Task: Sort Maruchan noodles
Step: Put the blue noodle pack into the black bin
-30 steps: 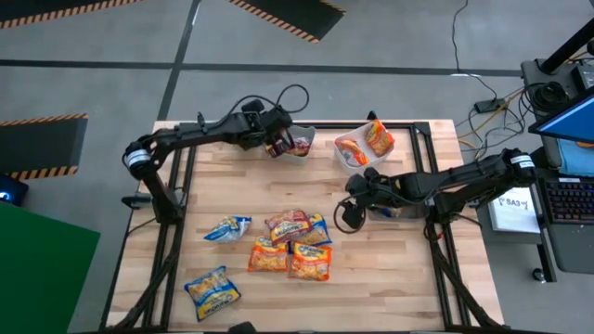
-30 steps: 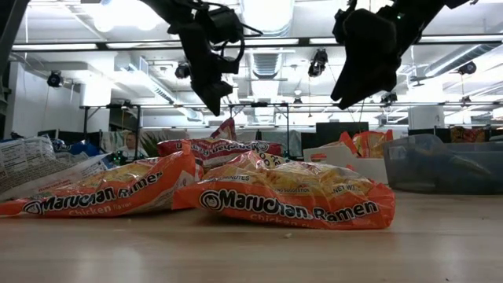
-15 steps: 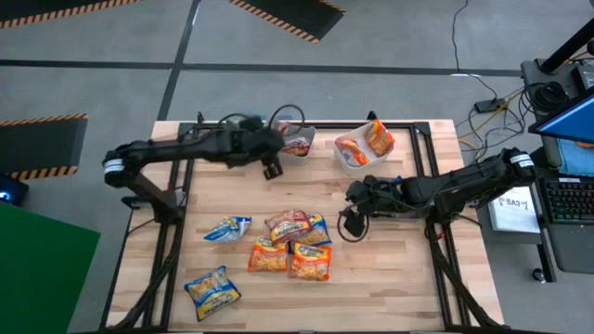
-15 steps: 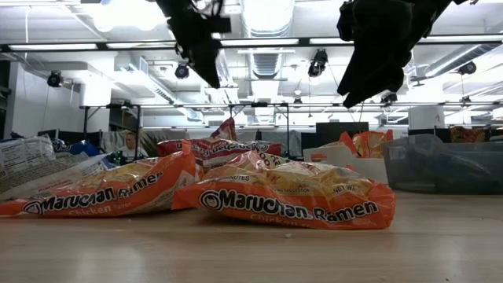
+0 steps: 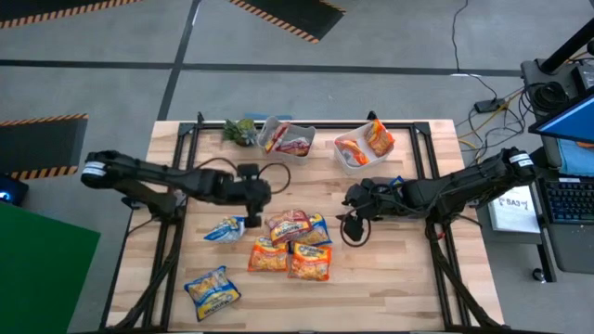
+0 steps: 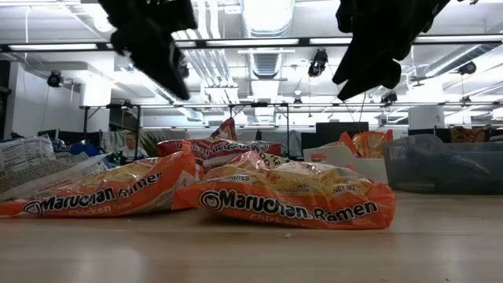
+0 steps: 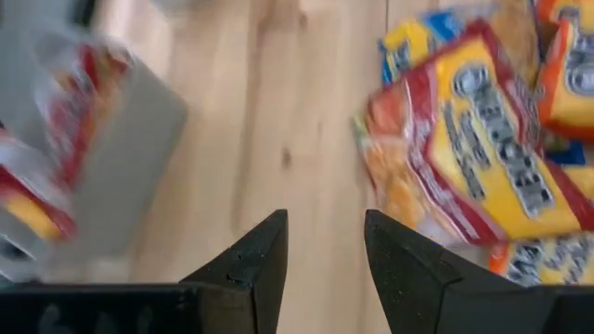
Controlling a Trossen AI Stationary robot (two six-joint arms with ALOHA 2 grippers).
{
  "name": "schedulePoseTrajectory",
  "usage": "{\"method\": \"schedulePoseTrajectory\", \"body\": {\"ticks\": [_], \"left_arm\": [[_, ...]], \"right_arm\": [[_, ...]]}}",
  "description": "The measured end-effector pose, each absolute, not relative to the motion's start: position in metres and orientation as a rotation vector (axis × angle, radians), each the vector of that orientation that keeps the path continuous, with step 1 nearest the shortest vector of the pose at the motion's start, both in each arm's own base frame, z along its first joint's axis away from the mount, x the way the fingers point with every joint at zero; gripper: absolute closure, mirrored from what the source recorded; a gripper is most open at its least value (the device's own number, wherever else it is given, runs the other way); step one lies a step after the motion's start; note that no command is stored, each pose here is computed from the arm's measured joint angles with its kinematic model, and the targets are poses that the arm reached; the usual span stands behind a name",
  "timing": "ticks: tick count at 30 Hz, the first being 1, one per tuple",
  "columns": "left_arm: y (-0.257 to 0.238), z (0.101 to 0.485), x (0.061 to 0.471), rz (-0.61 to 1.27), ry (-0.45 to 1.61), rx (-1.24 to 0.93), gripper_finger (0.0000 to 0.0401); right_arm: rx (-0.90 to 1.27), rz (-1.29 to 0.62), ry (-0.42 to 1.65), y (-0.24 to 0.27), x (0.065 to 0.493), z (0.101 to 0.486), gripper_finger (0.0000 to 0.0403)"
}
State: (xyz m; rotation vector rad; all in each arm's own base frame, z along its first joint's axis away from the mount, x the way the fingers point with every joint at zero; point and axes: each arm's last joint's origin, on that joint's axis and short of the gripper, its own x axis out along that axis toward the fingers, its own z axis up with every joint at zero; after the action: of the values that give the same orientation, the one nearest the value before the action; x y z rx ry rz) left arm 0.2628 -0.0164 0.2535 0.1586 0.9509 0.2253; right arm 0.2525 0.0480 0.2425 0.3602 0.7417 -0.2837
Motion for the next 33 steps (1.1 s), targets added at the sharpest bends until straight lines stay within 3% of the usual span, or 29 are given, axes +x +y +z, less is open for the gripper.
{"method": "schedulePoseTrajectory", "body": {"ticks": [7,14,22,33], "left_arm": [[-0.026,0.237,0.25,0.285,1.116,-0.098,0.0267],[-0.036,0.227,0.234,0.368,1.309,-0.314,0.0219],[-0.05,0.211,0.233,0.407,1.439,-0.29,0.0165],[-0.052,0.185,0.239,0.446,1.559,-0.232,0.0157]], "right_arm": [[0.351,-0.275,0.731,0.048,0.253,0.243,0.017],[0.336,-0.269,0.732,0.048,0.253,0.243,0.017],[0.298,-0.257,0.735,0.048,0.253,0.244,0.017],[0.288,-0.254,0.741,0.048,0.253,0.242,0.017]]}}
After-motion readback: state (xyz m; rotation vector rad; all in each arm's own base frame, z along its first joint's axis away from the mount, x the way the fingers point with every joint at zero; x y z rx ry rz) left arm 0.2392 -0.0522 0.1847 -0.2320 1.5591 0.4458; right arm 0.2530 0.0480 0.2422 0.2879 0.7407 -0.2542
